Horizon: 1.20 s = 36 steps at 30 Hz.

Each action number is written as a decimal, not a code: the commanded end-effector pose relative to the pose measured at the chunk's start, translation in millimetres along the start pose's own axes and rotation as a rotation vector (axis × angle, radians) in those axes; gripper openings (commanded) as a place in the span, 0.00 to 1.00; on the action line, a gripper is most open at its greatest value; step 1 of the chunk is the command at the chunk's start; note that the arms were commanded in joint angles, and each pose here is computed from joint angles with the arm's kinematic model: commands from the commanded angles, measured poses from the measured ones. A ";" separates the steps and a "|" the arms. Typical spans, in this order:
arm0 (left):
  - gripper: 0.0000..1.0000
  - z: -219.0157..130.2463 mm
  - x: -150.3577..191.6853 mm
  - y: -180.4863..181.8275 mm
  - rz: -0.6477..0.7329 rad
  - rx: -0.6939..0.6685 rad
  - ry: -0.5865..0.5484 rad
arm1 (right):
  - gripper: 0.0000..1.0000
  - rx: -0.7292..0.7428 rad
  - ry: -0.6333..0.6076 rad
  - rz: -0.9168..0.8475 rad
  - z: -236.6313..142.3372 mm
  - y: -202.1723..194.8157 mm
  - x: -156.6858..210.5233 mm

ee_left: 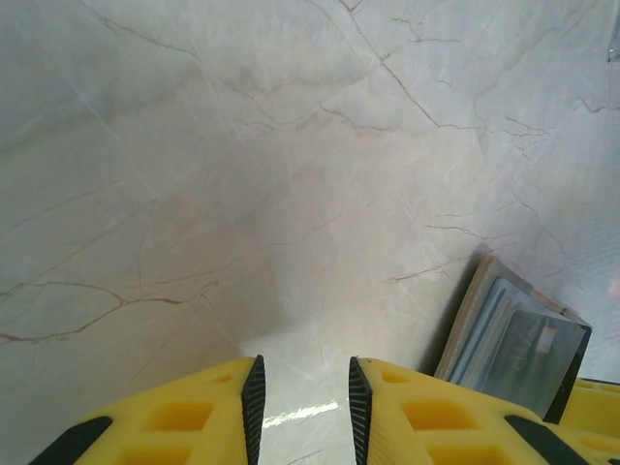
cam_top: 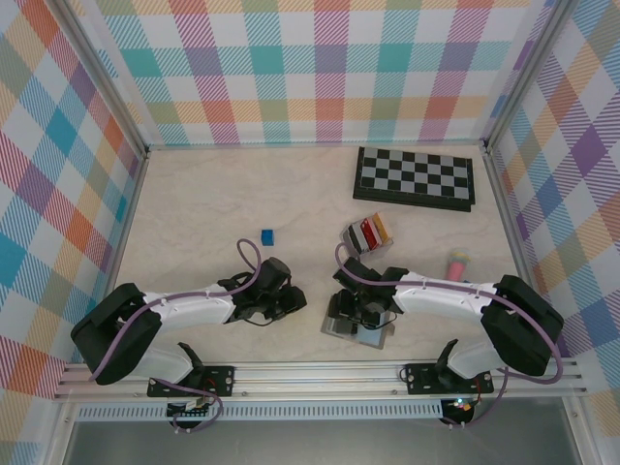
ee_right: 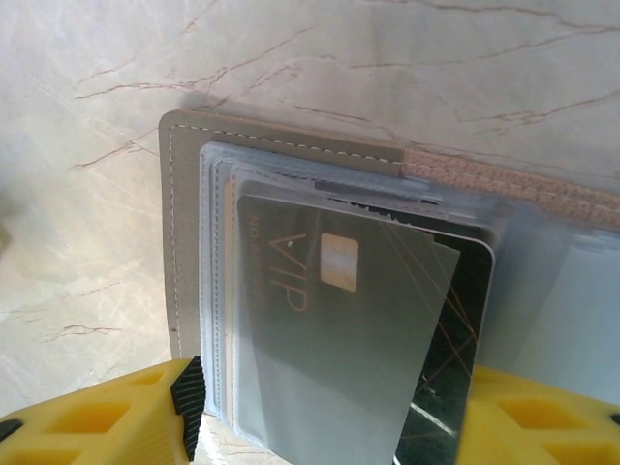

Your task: Put the credit cards into the card holder

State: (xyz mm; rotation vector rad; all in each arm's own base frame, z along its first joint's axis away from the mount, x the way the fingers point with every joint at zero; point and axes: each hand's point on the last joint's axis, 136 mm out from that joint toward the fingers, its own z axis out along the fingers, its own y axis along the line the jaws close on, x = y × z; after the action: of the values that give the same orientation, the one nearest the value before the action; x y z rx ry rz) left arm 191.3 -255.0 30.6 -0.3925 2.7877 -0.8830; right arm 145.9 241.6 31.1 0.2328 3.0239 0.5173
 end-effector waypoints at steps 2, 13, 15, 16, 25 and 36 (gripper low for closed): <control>0.31 -5.0 0.2 -12.0 0.034 0.023 0.001 | 0.66 0.082 -0.034 0.029 -6.9 -17.7 -1.3; 0.31 -4.3 -0.4 -14.4 0.037 0.025 0.003 | 0.91 0.166 -0.073 0.064 -12.7 -37.3 -3.9; 0.31 -4.3 -0.5 -15.0 0.039 0.026 0.003 | 0.91 0.177 -0.075 0.065 -13.8 -40.5 -3.5; 0.31 -4.3 -0.3 -14.0 0.037 0.023 0.004 | 0.91 0.200 -0.076 0.076 -16.1 -44.8 -3.1; 0.32 -3.4 -1.5 -19.4 0.044 0.030 0.007 | 1.00 0.231 -0.064 0.076 -14.3 -44.8 -2.3; 0.32 -2.3 -2.4 -22.7 0.047 0.032 0.010 | 0.96 0.209 -0.077 0.114 -9.6 -36.2 -6.6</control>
State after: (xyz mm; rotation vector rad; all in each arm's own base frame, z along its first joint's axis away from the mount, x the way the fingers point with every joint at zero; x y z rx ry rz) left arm 198.9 -264.5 42.8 -0.3575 2.7635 -0.9130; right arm 142.5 190.9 24.3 0.4212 3.0099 0.1364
